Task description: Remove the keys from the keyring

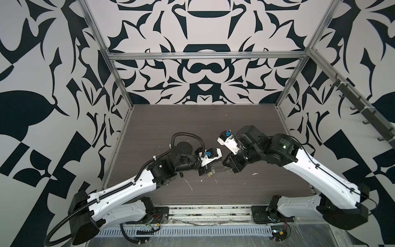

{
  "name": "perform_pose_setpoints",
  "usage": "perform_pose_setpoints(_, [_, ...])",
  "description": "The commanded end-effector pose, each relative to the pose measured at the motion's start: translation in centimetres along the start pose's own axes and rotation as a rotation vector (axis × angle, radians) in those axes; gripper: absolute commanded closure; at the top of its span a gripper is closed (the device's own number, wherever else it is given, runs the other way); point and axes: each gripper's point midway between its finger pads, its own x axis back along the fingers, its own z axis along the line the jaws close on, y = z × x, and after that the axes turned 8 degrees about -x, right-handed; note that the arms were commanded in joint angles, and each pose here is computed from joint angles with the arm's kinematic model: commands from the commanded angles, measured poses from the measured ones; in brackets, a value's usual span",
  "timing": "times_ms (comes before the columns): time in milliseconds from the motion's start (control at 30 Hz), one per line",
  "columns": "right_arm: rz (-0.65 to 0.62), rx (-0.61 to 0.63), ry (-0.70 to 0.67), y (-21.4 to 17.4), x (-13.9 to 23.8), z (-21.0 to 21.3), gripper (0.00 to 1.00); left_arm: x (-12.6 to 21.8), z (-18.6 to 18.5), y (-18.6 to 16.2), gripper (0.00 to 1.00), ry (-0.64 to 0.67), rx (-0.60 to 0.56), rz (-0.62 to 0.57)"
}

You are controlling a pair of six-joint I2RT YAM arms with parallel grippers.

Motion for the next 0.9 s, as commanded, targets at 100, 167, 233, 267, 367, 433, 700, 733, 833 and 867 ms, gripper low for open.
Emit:
perform_pose_setpoints(100, [-0.079, 0.022, -0.002, 1.0, 1.0, 0.1, 1.00, 1.0, 1.6, 1.1, 1.00, 0.090, -0.055, -0.027])
perform_pose_setpoints(167, [-0.078, 0.021, -0.012, 0.9, 0.8, -0.1, 1.00, 1.0, 1.8, 1.3, 1.00, 0.106, -0.080, -0.032])
perform_pose_setpoints(233, [-0.080, 0.021, -0.022, 0.9, 0.9, -0.3, 1.00, 1.1, 1.9, 1.4, 1.00, 0.113, -0.106, -0.040])
perform_pose_setpoints(267, [-0.084, 0.023, -0.023, 0.9, 0.9, -0.3, 1.00, 1.1, 2.0, 1.5, 1.00, 0.117, -0.114, -0.042])
perform_pose_setpoints(367, [-0.095, 0.023, -0.041, 0.9, 1.1, -0.7, 1.00, 1.3, 2.2, 1.7, 1.00, 0.128, -0.113, -0.044])
perform_pose_setpoints(433, [-0.110, 0.027, -0.060, 1.0, 1.4, -1.0, 1.00, 1.4, 2.2, 1.7, 1.00, 0.123, -0.103, -0.039])
perform_pose_setpoints(700, [-0.147, 0.034, -0.085, 1.2, 1.6, -1.6, 1.00, 1.8, 2.5, 2.4, 1.00, 0.138, -0.079, -0.049])
perform_pose_setpoints(733, [-0.147, 0.033, -0.083, 1.3, 1.6, -1.5, 1.00, 1.9, 2.5, 2.4, 1.00, 0.137, -0.080, -0.052])
perform_pose_setpoints(833, [-0.144, 0.033, -0.075, 1.4, 1.4, -1.4, 1.00, 1.8, 2.4, 2.3, 1.00, 0.133, -0.079, -0.050])
perform_pose_setpoints(867, [-0.141, 0.034, -0.075, 1.4, 1.4, -1.3, 1.00, 1.8, 2.3, 2.3, 1.00, 0.131, -0.080, -0.050])
